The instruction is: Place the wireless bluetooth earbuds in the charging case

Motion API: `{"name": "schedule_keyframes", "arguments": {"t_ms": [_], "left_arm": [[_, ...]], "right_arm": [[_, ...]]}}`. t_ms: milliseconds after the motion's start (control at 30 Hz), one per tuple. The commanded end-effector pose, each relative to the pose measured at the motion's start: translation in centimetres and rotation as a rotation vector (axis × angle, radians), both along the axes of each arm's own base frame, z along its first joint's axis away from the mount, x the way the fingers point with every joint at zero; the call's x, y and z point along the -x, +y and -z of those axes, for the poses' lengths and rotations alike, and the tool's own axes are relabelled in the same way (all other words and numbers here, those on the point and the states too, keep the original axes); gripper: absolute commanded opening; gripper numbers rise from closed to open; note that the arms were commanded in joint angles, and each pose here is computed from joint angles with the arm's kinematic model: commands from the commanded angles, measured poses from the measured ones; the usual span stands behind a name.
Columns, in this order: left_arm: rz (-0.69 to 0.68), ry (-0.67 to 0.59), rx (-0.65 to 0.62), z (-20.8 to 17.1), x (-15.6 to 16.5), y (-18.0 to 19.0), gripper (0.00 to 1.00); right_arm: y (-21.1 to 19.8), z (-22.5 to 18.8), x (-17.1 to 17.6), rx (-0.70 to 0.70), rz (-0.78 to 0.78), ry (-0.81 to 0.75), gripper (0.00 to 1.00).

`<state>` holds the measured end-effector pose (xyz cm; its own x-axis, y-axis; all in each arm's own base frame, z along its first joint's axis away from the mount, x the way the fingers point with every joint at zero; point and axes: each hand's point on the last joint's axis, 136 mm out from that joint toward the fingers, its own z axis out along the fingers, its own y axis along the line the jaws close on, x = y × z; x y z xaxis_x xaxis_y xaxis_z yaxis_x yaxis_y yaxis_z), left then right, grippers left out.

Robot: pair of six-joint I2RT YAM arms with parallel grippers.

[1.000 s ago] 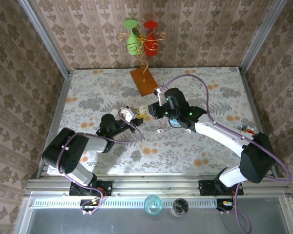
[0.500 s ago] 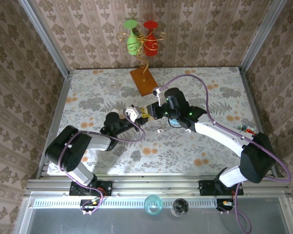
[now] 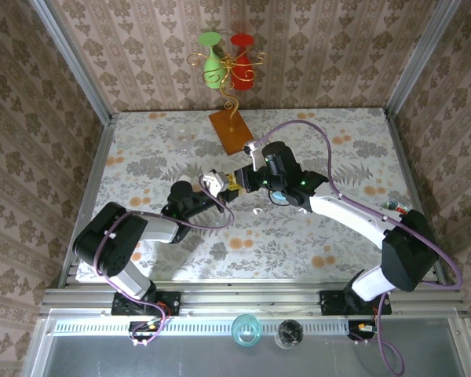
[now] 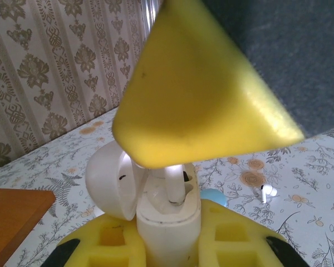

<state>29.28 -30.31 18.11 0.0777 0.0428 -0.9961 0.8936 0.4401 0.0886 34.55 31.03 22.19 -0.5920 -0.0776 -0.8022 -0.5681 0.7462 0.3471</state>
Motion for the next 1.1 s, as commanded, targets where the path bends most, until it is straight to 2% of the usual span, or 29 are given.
{"name": "schedule_keyframes", "arguments": {"t_ms": [0,267,500,800,933,1067], "left_arm": [[0.012,-0.050,0.037,-1.9,0.2,-0.3,0.00],[-0.011,-0.033,0.057,-2.4,-0.3,0.0,0.00],[-0.002,-0.032,0.066,-2.6,-0.2,0.0,0.00],[0.007,-0.038,0.035,-1.6,0.0,0.4,0.00],[0.010,-0.094,-0.023,-0.6,0.4,0.5,0.00],[0.009,-0.188,-0.080,-0.2,1.1,0.3,0.00]], "right_arm": [[0.3,0.3,-0.3,0.014,-0.002,-0.008,0.21],[0.2,1.8,0.1,0.039,-0.013,0.028,0.23],[0.4,1.5,0.0,0.022,-0.008,0.031,0.25],[-1.2,-1.9,0.7,-0.006,0.032,-0.030,0.48],[-1.4,-2.6,0.6,-0.013,0.043,-0.034,0.51],[-2.0,-2.2,-0.6,0.054,0.094,0.002,0.52]]}}
